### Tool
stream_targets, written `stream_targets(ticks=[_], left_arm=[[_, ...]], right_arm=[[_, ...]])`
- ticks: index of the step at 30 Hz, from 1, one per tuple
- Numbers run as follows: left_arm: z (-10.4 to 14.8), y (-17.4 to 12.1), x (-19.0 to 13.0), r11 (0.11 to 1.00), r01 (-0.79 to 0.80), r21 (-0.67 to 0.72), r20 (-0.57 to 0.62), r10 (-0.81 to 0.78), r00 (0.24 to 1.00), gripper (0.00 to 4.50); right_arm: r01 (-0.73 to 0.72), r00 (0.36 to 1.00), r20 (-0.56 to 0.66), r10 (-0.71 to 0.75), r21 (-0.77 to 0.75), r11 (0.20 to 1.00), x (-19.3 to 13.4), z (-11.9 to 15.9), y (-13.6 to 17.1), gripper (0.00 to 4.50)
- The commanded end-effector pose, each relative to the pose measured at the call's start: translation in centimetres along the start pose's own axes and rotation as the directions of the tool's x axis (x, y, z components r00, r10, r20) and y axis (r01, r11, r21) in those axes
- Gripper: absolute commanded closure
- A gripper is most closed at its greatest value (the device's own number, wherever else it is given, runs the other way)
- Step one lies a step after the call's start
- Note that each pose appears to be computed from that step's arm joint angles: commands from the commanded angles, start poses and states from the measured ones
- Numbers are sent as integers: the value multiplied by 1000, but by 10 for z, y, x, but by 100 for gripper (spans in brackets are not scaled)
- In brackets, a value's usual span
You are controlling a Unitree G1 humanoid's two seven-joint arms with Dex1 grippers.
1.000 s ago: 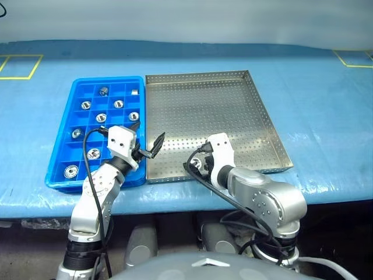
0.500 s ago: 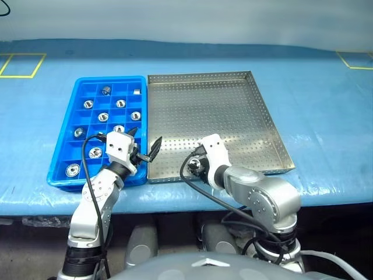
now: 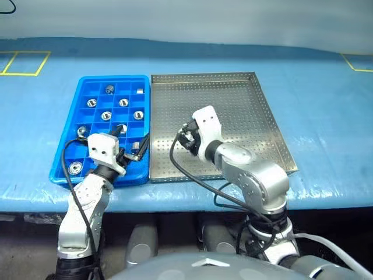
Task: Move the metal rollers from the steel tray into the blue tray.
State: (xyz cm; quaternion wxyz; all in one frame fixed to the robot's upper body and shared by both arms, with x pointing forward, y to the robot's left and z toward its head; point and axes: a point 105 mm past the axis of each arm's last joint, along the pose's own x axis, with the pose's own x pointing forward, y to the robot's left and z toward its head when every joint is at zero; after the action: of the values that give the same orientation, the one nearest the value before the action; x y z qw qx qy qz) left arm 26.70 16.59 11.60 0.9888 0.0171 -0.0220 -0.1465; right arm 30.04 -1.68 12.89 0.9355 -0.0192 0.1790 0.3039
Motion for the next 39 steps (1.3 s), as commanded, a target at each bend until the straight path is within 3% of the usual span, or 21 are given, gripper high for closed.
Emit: stream_targets(ticks=[1, 8, 16, 28, 39], left_arm=[[22, 10, -16, 996, -78, 48, 73, 74, 995, 0], [23, 29, -53, 973, -223, 61, 50, 220, 974, 0], [14, 23, -75, 963, -267, 41, -4, 267, 964, 0], [11, 20, -75, 961, -274, 25, -7, 275, 962, 0], [10, 15, -62, 976, -219, 18, -2, 219, 976, 0]], right_arm=[[-105, 988, 109, 112, -64, 992, 11, 27, 26, 283], [-312, 934, 140, 328, -127, 942, 27, 37, 79, 283], [-467, 871, 102, 480, -128, 875, 40, 18, 118, 283], [-455, 886, 30, 463, -133, 880, 46, -5, 100, 283], [-443, 896, -138, 423, -188, 877, 38, -40, 82, 283]])
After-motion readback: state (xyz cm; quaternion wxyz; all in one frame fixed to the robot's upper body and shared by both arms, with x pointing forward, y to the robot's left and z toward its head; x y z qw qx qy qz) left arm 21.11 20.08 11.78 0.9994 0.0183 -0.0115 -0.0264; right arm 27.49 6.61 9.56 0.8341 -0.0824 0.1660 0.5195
